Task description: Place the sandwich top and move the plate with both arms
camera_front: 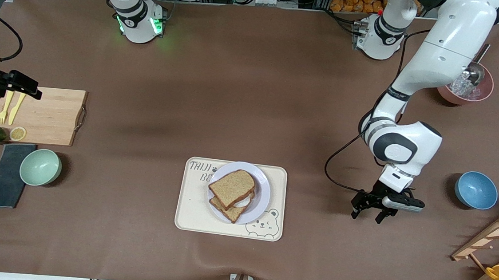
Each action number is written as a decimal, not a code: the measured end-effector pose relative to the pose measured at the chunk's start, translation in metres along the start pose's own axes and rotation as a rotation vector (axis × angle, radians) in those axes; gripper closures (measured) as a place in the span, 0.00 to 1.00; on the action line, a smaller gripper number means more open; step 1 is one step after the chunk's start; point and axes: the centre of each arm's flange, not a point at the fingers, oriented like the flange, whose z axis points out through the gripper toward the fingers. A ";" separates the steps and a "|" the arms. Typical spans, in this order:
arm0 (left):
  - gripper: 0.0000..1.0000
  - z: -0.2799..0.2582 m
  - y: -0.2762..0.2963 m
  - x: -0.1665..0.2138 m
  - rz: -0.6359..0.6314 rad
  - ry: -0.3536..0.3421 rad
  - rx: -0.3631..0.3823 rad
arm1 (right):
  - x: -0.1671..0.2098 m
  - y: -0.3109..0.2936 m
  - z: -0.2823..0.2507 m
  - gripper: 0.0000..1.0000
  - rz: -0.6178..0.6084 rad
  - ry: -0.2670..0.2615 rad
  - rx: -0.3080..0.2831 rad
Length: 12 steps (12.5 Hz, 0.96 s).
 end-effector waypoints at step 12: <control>0.00 -0.042 -0.038 0.018 0.085 -0.217 -0.040 | 0.002 0.001 0.005 0.00 0.003 -0.009 0.000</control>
